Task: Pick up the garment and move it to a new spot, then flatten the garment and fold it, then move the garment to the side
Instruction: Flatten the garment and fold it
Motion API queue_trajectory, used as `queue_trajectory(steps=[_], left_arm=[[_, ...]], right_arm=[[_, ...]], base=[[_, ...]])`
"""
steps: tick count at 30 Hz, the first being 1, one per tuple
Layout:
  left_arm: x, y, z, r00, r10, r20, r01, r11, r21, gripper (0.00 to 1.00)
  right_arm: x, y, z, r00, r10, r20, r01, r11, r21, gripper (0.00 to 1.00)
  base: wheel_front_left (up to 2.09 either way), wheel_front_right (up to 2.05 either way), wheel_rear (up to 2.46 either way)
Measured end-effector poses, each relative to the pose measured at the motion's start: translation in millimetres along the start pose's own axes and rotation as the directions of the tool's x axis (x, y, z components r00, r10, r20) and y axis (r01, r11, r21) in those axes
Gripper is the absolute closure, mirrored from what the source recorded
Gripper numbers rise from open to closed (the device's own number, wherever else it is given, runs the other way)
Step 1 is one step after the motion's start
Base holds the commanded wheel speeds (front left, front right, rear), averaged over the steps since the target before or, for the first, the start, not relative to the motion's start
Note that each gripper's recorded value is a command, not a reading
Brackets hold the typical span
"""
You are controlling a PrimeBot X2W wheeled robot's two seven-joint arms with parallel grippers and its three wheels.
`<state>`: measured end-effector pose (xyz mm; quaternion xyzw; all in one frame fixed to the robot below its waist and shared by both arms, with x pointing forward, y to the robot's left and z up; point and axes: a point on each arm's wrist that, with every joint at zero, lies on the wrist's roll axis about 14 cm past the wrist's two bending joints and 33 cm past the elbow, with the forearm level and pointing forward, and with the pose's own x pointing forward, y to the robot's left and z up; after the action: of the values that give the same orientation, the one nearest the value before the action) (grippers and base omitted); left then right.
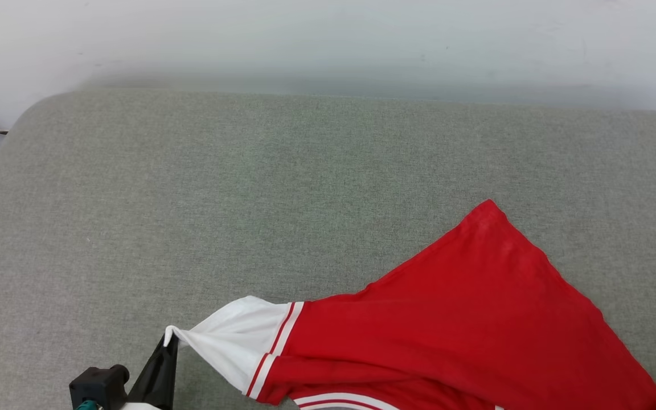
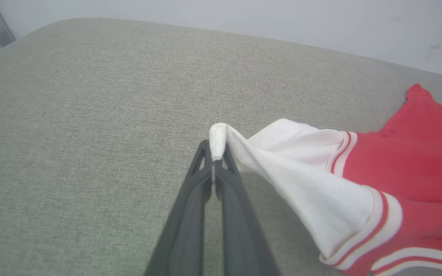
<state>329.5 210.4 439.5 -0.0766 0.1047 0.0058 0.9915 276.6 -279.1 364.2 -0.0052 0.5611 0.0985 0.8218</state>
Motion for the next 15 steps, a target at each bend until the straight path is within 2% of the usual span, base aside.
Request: queue_trajectory(steps=[5,11,15], left_arm=[[0.7,-2.5,1.9,1.000,-0.008,0.003,0.008,1.000,0.002,1.00],[3.1,-4.4,8.0,1.000,-0.013,0.021,0.013,1.000,0.003,1.00],[8.5,-6.0,12.6,0.999,-0.018,0.032,0.018,1.000,0.010,1.00]], right_arm=[[-18.7,-1.9,60.2,0.977,-0.006,0.214,0.009,1.000,-0.014,0.00],[-57.1,9.0,154.3,0.881,0.020,0.473,0.032,0.994,-0.102,0.00],[-74.5,30.1,205.3,0.839,0.067,0.540,0.050,0.979,-0.198,0.00]], base=[[0.00,0.00,0.00],[0.00,0.00,0.00],[0.00,0.00,0.00]])
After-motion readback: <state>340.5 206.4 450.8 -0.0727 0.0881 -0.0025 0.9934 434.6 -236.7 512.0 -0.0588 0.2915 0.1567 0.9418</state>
